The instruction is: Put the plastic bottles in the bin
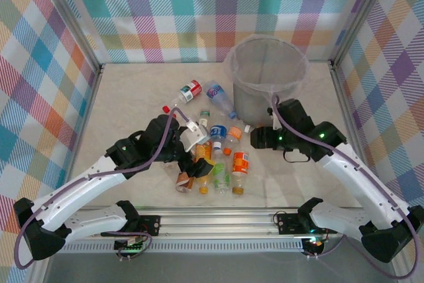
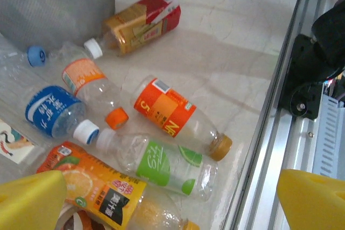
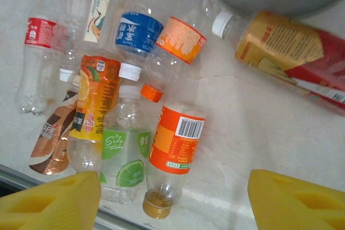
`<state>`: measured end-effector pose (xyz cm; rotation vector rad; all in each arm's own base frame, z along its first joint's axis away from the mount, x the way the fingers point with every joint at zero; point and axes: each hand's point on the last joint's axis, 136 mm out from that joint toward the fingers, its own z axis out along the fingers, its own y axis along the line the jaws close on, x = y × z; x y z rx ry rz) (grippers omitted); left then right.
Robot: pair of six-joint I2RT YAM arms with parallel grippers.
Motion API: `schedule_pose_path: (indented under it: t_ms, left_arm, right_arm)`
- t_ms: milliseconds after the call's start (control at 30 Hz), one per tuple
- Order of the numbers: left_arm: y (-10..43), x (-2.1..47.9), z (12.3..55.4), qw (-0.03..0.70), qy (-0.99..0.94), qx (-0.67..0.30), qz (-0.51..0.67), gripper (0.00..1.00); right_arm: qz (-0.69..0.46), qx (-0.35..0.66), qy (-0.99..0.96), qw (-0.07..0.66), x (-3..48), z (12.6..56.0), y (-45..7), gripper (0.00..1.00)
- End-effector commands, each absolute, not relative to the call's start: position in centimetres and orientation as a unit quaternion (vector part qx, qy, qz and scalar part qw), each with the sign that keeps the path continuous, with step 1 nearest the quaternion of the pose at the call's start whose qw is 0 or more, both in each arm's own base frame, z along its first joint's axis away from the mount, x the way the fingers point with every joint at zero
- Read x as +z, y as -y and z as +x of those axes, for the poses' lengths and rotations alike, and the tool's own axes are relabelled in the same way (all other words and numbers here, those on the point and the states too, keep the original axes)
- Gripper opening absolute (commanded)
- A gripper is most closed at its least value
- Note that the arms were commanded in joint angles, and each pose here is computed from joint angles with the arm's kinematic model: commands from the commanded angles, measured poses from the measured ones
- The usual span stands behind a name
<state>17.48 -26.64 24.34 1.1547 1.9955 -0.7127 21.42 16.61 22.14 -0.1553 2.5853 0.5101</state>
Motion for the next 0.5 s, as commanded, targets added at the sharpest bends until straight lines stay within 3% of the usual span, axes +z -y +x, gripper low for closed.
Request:
schedule_pose_path:
  t_ms: [0, 467]
  left_arm:
    - [27.2, 25.2, 17.8, 0.375, -0.763, -0.292, 0.437, 1.0]
    - [27.2, 24.5, 17.7, 0.369, -0.766, -0.292, 0.438, 1.0]
  right_arm:
    - [-0.022, 0.207, -0.943, 0.26, 21.2, 21.7, -17.7, 0.74]
    - [0.007, 0.22, -0.958, 0.182, 11.3, 20.5, -22.4, 0.79]
